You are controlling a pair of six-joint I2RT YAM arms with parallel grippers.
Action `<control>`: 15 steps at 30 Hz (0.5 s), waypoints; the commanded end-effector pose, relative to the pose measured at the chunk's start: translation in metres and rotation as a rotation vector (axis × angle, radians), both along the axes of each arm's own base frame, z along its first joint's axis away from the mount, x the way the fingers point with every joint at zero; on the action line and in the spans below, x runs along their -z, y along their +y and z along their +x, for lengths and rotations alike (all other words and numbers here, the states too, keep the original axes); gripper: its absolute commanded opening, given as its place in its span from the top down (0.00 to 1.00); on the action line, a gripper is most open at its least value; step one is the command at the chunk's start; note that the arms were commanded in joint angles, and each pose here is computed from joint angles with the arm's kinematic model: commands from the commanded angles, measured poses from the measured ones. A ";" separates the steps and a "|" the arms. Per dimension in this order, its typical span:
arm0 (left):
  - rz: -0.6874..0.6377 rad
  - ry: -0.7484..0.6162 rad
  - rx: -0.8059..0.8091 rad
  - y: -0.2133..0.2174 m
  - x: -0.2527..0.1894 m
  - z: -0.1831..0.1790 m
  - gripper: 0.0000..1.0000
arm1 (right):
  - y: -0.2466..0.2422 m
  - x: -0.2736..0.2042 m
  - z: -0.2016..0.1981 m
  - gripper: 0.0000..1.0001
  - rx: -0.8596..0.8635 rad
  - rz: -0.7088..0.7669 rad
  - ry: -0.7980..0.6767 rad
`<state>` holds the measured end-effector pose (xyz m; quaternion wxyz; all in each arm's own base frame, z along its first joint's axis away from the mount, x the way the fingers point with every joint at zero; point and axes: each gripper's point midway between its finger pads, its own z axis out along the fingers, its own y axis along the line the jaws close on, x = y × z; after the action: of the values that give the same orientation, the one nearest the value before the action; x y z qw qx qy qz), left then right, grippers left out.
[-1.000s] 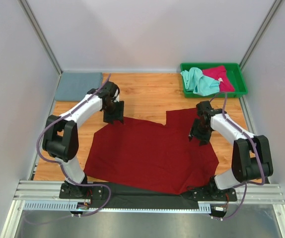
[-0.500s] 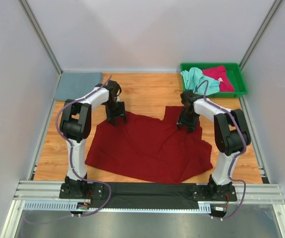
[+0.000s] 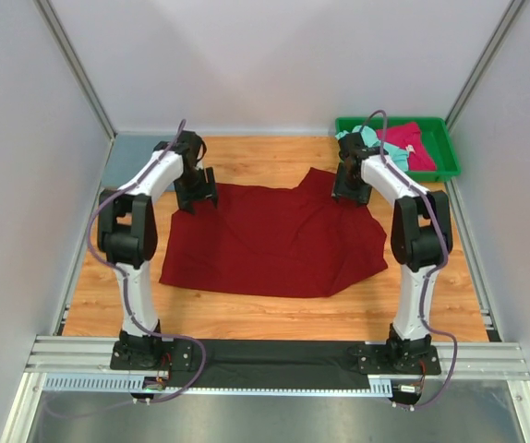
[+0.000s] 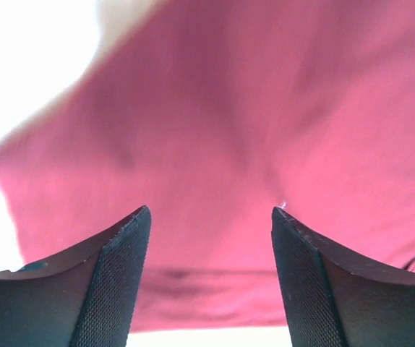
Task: Fold and stack the t-shirts
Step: Flatten the tshirt out
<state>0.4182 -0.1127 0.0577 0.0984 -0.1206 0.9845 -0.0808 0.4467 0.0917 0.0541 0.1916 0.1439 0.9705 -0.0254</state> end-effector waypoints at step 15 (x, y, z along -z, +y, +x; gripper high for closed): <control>0.101 -0.007 -0.022 0.059 -0.045 -0.116 0.41 | -0.018 -0.013 -0.073 0.69 -0.052 0.092 -0.100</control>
<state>0.3020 -0.0543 0.0967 0.0974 -0.1332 0.9858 -0.0303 0.3485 0.0748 0.0691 0.1964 0.1245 0.9724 0.0173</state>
